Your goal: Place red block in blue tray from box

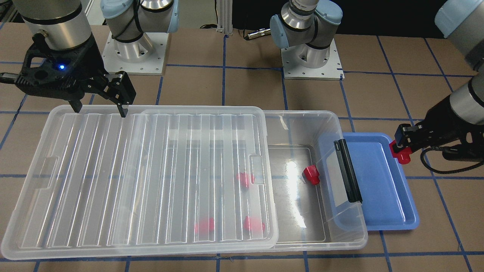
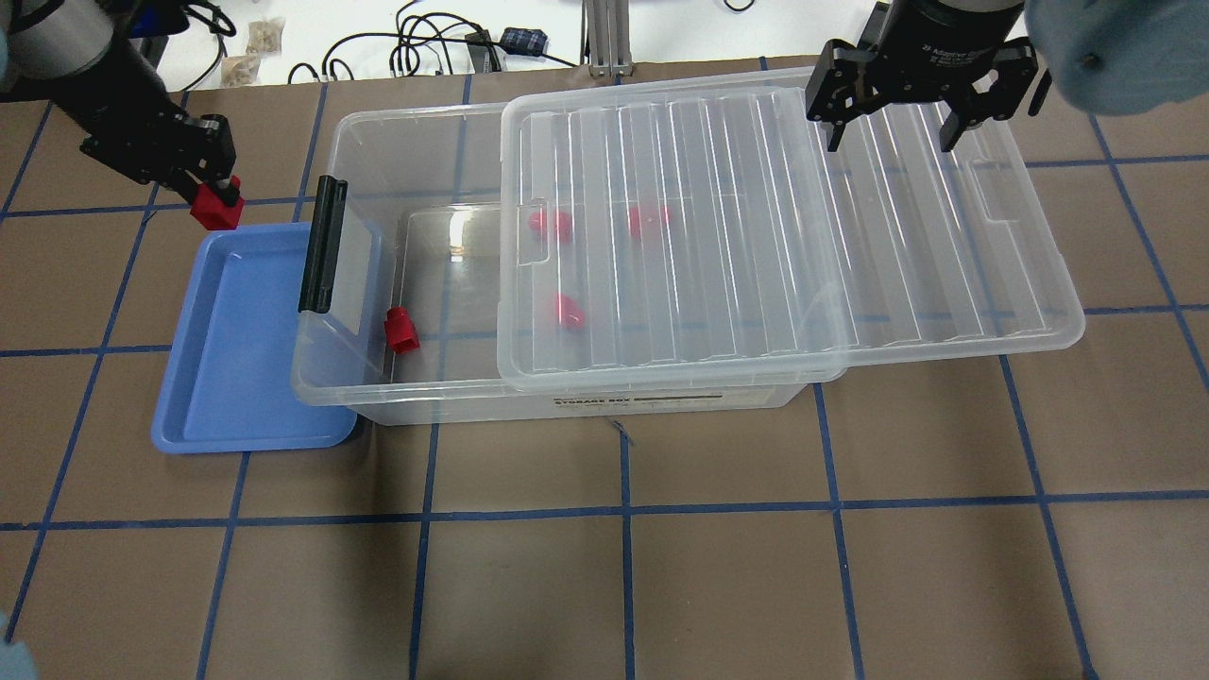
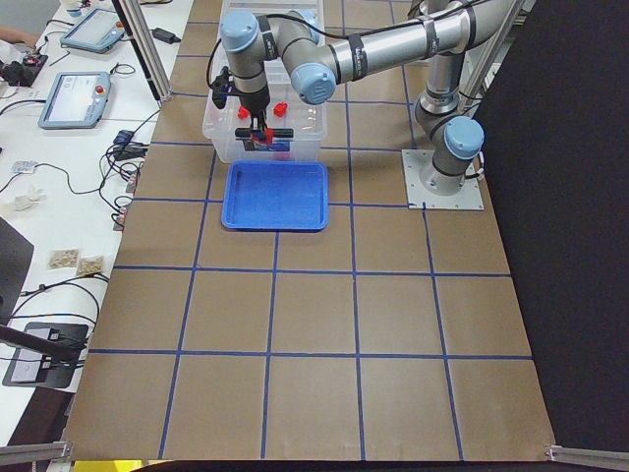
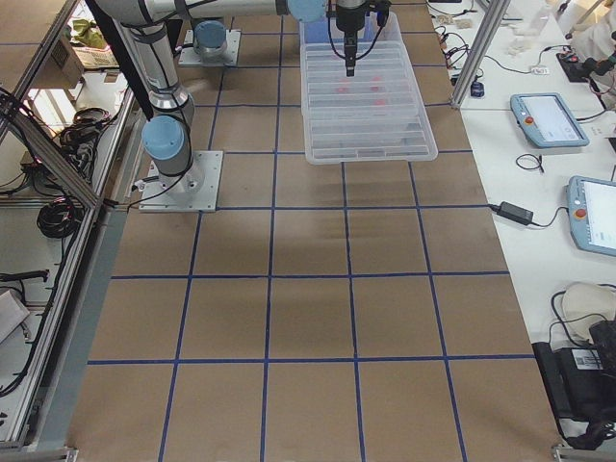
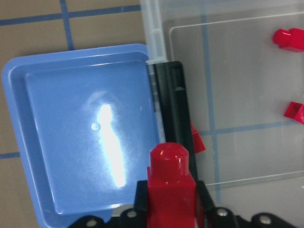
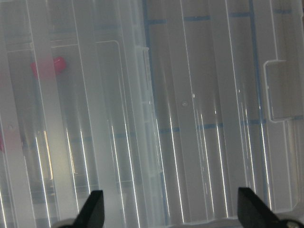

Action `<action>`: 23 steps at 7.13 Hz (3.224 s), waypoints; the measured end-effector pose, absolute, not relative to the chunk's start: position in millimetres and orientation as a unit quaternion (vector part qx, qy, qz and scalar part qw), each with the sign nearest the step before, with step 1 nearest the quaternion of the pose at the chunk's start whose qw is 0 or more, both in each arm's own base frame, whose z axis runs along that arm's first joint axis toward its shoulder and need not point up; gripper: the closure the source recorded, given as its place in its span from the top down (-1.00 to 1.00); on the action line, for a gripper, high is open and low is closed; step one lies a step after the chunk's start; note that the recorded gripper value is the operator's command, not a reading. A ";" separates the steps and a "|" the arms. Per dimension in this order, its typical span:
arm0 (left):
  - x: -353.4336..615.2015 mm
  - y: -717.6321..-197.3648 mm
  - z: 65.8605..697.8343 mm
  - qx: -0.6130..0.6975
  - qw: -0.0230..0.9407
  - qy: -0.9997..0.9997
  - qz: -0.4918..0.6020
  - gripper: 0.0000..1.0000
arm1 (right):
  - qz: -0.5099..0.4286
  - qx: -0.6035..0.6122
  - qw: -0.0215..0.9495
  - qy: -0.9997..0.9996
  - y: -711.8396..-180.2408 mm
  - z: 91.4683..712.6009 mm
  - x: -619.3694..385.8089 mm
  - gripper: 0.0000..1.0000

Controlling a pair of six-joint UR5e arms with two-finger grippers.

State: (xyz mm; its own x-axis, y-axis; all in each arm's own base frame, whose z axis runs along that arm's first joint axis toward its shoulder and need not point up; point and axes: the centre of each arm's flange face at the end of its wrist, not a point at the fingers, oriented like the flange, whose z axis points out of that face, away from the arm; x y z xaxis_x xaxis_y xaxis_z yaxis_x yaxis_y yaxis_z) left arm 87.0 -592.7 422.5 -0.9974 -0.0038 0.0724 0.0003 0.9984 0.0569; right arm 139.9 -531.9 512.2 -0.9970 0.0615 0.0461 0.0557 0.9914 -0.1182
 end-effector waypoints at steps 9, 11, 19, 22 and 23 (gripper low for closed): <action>117.7 -587.4 243.5 0.026 0.031 -0.996 -0.077 -1.00 | -0.001 0.075 0.030 -0.997 -609.0 375.8 -152.7 1.00; 122.0 -591.7 222.2 0.026 0.028 -0.996 -0.086 -1.00 | -0.005 0.058 0.021 -0.998 -612.5 348.9 -149.4 1.00; 120.4 -595.9 237.3 0.025 0.023 -0.997 -0.076 1.00 | 0.011 0.044 -0.020 -0.999 -624.4 349.0 -55.1 1.00; 112.0 -585.9 343.6 0.028 0.017 -0.997 -0.067 1.00 | 0.017 0.028 -0.022 -0.999 -623.8 358.8 0.7 1.00; 102.0 -578.3 388.4 0.028 0.014 -0.998 -0.062 1.00 | 0.019 0.024 -0.021 -0.999 -623.3 360.5 20.7 1.00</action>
State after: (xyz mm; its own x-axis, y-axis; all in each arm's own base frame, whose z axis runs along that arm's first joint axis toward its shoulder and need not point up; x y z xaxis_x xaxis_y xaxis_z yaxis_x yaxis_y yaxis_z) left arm 102.0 -578.3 388.4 -0.9980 -0.0581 0.0243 -0.0547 0.9907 0.1242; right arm 20.7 -623.3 360.5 -0.9979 -0.0496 -0.0418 -0.0480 0.9981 -0.0381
